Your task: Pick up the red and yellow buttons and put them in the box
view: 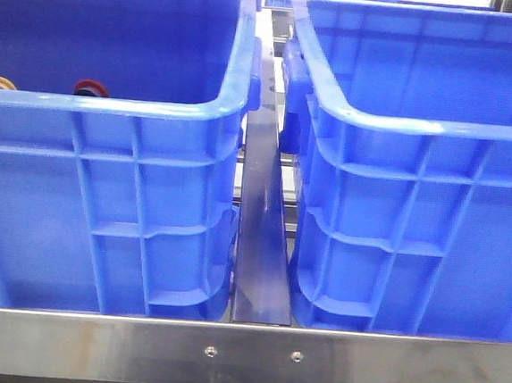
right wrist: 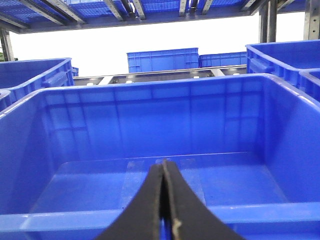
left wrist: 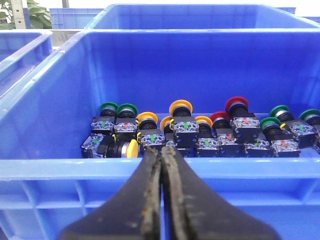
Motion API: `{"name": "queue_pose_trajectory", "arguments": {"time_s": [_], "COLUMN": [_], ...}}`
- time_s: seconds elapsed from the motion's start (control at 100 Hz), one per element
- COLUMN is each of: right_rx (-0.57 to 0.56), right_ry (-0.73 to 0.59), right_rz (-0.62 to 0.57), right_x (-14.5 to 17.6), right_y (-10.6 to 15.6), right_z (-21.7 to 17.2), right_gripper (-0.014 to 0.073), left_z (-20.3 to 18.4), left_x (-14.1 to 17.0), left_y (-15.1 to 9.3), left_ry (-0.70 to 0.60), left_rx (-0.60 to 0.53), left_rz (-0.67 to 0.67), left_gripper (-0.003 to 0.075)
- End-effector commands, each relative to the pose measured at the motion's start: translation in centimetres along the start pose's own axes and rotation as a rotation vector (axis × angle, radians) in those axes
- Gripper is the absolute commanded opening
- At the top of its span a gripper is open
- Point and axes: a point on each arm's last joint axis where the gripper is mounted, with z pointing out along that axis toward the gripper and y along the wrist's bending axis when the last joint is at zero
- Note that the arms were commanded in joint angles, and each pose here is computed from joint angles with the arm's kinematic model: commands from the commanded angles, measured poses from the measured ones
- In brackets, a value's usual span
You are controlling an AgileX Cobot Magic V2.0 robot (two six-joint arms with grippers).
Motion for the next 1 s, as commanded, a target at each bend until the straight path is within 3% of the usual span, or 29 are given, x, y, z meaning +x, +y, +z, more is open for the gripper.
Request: {"name": "queue_pose_trajectory", "arguments": {"time_s": [0.0, 0.38, 0.66, 0.8, 0.99], "right_rx": [0.000, 0.000, 0.000, 0.000, 0.000], "right_ry": [-0.129, -0.129, -0.129, -0.129, -0.129], "right_rz": [-0.012, -0.012, -0.012, -0.012, -0.012], "right_x": [-1.6, -1.6, -1.6, -1.6, -1.6], "right_y": [0.1, 0.1, 0.1, 0.1, 0.1], "right_z": [-0.3, -0.3, -0.3, -0.3, -0.3], "right_gripper": [-0.0069, -0.0069, -0.0069, -0.0069, -0.0069], "left_z": [-0.1, -0.1, -1.1, -0.9, 1.7], "left_x": [0.7, 0.2, -6.3, -10.7, -16.0], "left_y": [0.0, 0.0, -0.5, -0.8, -1.2], "left_ry": [-0.071, -0.087, -0.178, -0.086, 0.174], "left_rx": [0.013, 0.015, 0.025, 0.019, 0.001], "left_rz": [-0.011, -0.011, -0.052, -0.051, -0.040], "left_gripper": [-0.0019, -0.0019, -0.0019, -0.0019, -0.0019]}}
